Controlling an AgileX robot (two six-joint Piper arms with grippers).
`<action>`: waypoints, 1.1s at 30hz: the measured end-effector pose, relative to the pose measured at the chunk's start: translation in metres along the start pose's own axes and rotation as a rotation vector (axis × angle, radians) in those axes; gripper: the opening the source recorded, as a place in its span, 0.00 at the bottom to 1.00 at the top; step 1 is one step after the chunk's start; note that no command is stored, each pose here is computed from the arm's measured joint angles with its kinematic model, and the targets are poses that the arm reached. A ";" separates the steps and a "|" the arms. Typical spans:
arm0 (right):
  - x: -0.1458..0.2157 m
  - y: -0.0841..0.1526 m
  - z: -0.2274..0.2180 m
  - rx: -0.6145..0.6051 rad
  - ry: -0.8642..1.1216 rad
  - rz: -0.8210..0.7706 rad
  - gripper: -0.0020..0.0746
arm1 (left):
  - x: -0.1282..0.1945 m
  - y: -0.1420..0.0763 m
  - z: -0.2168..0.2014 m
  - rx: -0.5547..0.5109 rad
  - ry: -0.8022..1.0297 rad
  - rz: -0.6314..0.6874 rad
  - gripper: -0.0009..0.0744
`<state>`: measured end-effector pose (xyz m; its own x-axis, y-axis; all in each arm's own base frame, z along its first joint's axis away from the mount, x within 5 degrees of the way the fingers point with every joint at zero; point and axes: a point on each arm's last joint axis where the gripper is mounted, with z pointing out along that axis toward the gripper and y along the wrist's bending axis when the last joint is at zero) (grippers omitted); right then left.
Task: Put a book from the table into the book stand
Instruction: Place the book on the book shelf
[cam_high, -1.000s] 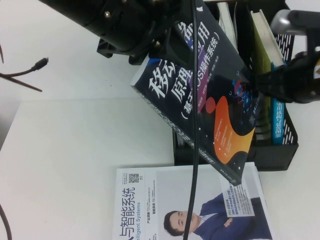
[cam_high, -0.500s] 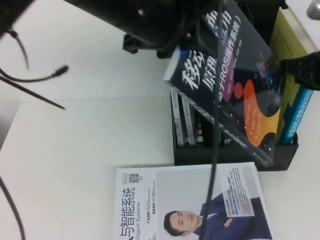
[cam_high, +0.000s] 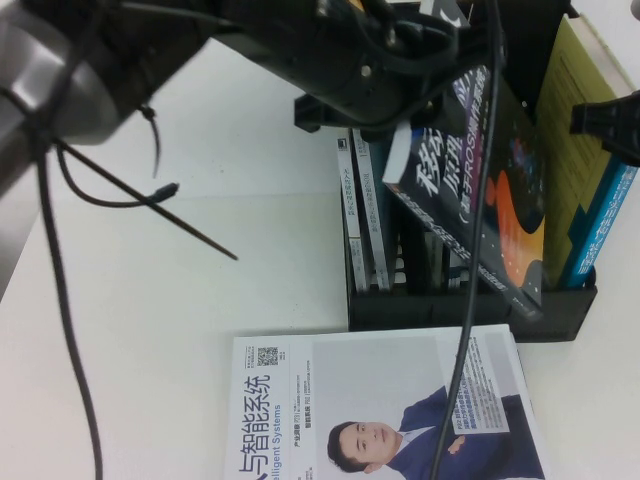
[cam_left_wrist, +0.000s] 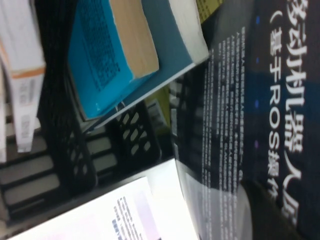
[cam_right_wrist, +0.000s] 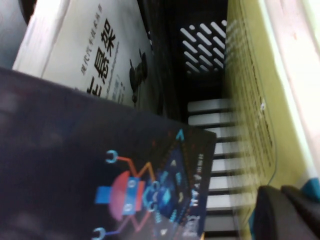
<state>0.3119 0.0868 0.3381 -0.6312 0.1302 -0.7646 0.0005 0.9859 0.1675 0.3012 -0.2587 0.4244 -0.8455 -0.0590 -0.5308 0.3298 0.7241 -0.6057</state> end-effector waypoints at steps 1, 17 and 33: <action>0.000 0.000 0.000 -0.001 -0.002 0.001 0.03 | 0.000 0.000 0.003 0.001 0.000 -0.003 0.16; -0.020 -0.009 -0.061 0.006 -0.201 0.062 0.03 | -0.002 0.003 0.036 0.011 -0.040 -0.024 0.16; -0.025 -0.044 -0.161 0.180 -0.453 0.077 0.03 | -0.002 -0.007 0.042 0.080 -0.087 -0.039 0.16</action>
<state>0.2027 0.0231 0.4506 -0.2231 0.1966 -0.9548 0.1930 0.9690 0.1544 0.3179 -0.2927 0.4050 -0.8198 -0.1482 -0.5531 0.3324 0.6633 -0.6705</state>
